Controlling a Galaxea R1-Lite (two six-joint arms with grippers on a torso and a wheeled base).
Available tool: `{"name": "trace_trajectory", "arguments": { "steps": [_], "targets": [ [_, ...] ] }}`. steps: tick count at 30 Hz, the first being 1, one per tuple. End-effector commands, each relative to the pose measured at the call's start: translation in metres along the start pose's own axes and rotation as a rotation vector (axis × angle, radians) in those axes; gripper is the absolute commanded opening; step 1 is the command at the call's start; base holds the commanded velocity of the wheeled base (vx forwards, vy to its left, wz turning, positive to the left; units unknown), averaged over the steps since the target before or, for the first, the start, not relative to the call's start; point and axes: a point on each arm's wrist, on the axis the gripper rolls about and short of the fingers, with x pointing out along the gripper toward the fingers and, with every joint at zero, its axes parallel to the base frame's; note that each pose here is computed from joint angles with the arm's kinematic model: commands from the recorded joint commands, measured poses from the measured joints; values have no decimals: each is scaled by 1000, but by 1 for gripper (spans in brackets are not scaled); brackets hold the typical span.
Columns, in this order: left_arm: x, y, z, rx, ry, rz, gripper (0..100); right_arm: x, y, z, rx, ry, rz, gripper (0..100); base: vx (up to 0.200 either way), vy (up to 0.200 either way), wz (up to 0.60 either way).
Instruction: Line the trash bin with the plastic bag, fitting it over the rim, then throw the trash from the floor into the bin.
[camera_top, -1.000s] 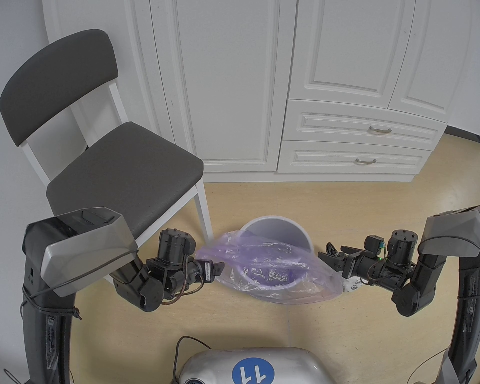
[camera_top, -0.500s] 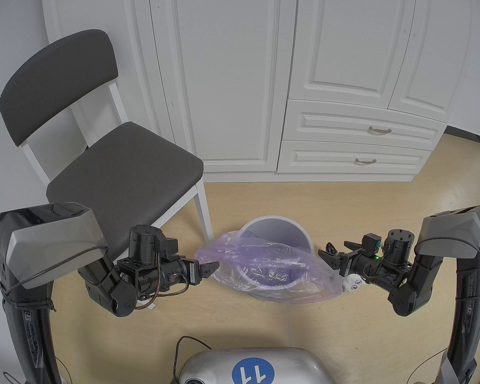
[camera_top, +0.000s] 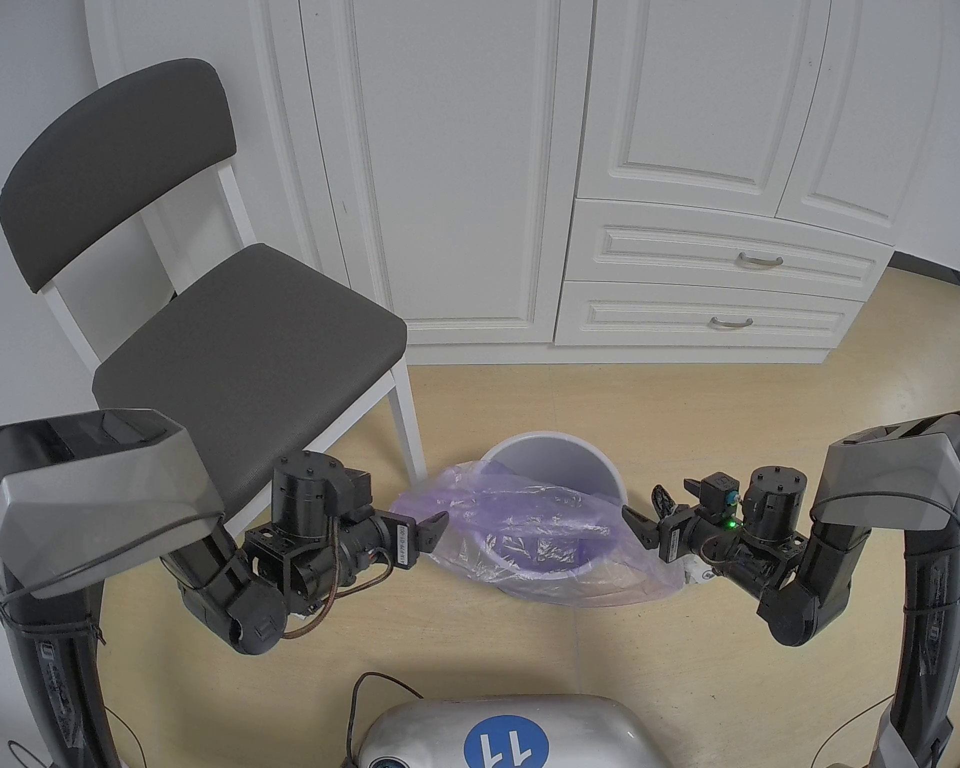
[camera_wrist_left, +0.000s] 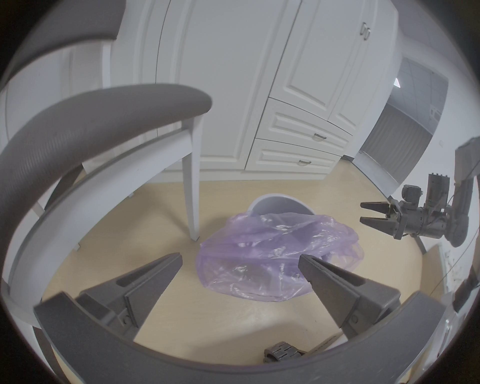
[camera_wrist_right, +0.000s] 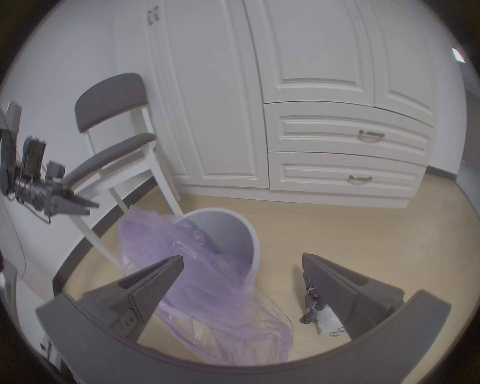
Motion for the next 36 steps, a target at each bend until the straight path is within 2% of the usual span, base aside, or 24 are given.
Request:
{"name": "trace_trajectory", "arguments": {
  "steps": [1,5,8,11,14,15,17,18,25,32,33,36],
  "targets": [
    [-7,-20,-2,72,-22,-22,100,-16,20,6,-53,0,54,100,0,0,0],
    [-11,-22,-3,105,-52,-29,100,-27,32,5,-64,23,94,100,0,0,0],
    [-14,-23,-3,126,-80,-36,100,-28,37,-5,-97,62,112,100,0,0,0],
    [-15,-23,-2,128,-89,-37,100,-19,36,-23,-135,109,95,100,0,0,0],
    [-16,-23,-1,127,-93,-36,100,-8,36,-33,-138,121,61,100,0,0,0],
    [-16,-23,-1,127,-94,-34,100,5,34,-42,-136,123,24,100,0,0,0],
    [-16,-23,0,127,-95,-34,100,7,34,-43,-135,122,19,100,0,0,0],
    [-15,-23,1,127,-103,-4,100,14,32,-49,-123,124,-2,100,0,0,0],
    [-15,-23,3,125,-113,15,100,26,30,-47,-43,86,-20,100,0,0,0],
    [-19,-23,10,123,-135,16,100,38,31,-59,-35,88,-25,100,0,0,0],
    [-19,-22,10,123,-135,18,100,41,31,-60,-34,86,-36,0,0,0,0],
    [-19,-23,10,123,-137,17,100,43,31,-61,-14,83,-48,0,0,0,0]
  ]
}}
